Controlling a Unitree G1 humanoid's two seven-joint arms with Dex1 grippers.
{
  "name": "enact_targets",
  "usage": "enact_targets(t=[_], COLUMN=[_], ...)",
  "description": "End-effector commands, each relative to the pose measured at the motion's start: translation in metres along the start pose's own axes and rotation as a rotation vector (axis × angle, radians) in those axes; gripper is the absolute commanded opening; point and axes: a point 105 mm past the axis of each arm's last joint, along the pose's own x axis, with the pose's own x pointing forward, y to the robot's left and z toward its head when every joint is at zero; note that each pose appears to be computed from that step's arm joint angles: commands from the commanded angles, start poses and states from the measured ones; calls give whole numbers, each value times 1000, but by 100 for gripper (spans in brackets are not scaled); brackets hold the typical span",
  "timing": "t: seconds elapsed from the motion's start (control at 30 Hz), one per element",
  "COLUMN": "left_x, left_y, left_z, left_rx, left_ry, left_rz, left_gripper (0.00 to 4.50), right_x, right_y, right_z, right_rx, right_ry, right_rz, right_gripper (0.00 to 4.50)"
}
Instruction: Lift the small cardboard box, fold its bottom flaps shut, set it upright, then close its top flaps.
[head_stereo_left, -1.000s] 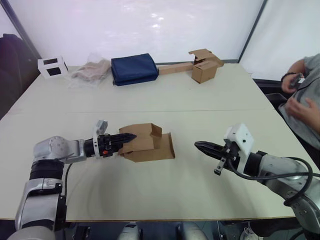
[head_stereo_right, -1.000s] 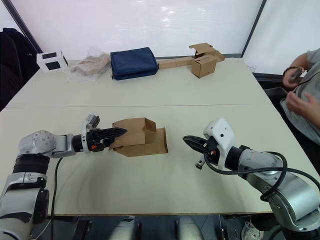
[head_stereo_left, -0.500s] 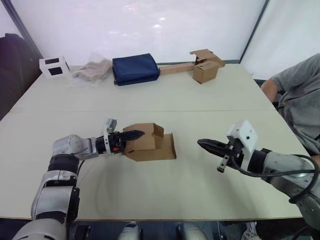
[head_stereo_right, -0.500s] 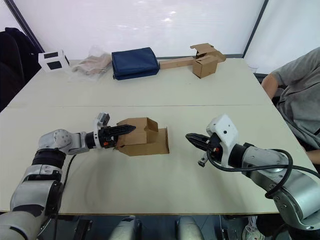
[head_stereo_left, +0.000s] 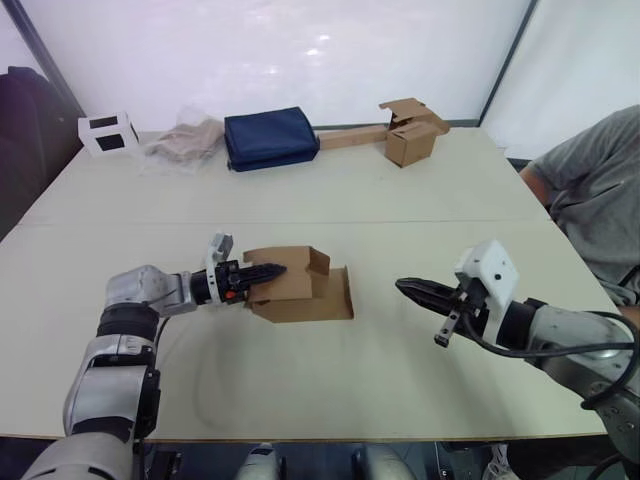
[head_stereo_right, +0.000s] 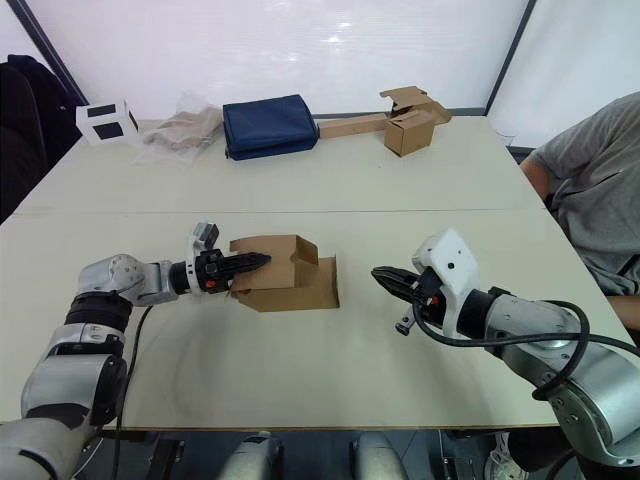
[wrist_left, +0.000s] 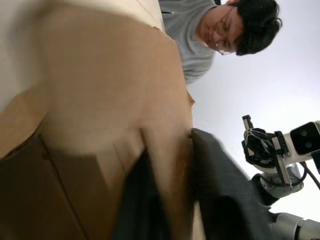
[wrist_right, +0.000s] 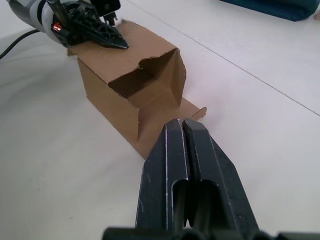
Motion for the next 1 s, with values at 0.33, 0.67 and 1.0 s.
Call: enact_targets(t=[0.33,0.67,1.0], left_x=[8,34,38], left_y=[-87,-107,-109], left_z=[23,36,45], left_rx=[513,1133,1177], left_ry=[3,-95,-135], left_rz=[-157,-95,-88], left_gripper=[1,1,1], right_x=[10,44,79], right_y=[-15,-63,-46], right_z=[24,60,77], right_rx=[-38,4,34], right_ry=[-120,-307,-367], right_rz=[-77,-307,-221], right_gripper=[0,0,0])
